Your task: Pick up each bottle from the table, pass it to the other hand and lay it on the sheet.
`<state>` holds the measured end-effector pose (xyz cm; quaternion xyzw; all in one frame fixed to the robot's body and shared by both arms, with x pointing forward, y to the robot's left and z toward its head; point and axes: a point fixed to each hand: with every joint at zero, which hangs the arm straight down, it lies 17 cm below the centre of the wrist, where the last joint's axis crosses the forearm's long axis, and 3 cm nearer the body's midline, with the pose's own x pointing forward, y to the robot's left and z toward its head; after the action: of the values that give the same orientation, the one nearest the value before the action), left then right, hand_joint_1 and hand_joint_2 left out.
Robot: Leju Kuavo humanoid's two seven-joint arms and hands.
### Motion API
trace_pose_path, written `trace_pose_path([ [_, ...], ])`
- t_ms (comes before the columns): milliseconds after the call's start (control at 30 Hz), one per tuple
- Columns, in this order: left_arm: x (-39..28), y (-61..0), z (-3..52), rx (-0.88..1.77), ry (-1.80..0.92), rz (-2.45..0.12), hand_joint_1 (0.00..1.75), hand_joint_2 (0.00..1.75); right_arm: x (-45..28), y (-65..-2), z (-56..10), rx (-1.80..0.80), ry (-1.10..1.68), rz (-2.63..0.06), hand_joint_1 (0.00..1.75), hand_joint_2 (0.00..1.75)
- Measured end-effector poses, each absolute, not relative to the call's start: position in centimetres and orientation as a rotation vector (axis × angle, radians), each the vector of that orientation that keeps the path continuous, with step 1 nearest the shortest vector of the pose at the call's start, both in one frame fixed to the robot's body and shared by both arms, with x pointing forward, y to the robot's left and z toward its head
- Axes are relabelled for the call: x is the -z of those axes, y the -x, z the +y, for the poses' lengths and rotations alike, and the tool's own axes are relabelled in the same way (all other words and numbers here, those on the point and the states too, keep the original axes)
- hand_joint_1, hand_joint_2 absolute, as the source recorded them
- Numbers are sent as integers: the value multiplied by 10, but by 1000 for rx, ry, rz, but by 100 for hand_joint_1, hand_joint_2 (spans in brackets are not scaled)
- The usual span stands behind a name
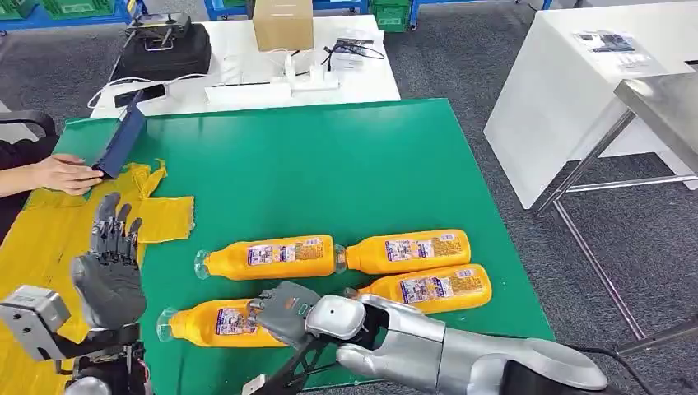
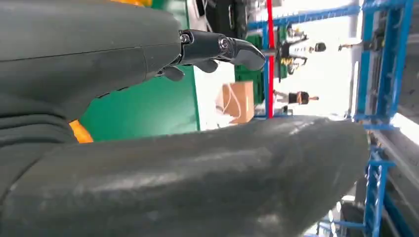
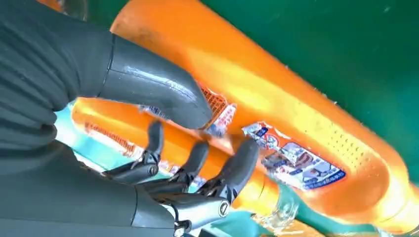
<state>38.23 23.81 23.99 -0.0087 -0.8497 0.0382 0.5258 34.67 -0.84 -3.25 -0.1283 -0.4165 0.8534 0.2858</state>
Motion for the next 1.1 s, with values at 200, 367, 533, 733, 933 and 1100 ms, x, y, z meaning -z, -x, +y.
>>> trace_pose_path([
  [200,-247,-376,257,-141,-20,-2048,0,0,38,-349,-18,-2258,395,-1114,0,175],
  [367,-251,-373,261,-150,-29,-2057,0,0,51,-347,-33,-2245,413,-1075,0,175],
  [533,-252,-369,266,-169,-38,-2057,0,0,63,-344,-44,-2167,425,-1055,0,175],
  [733,-254,-364,274,-185,-61,-2061,0,0,71,-345,-48,-2031,401,-1050,0,175],
  [933,-255,-363,278,-184,-66,-2058,0,0,75,-343,-48,-1962,310,-1037,17,175],
  [1100,-256,-364,278,-187,-61,-2060,0,0,79,-343,-53,-1945,280,-1017,143,175],
])
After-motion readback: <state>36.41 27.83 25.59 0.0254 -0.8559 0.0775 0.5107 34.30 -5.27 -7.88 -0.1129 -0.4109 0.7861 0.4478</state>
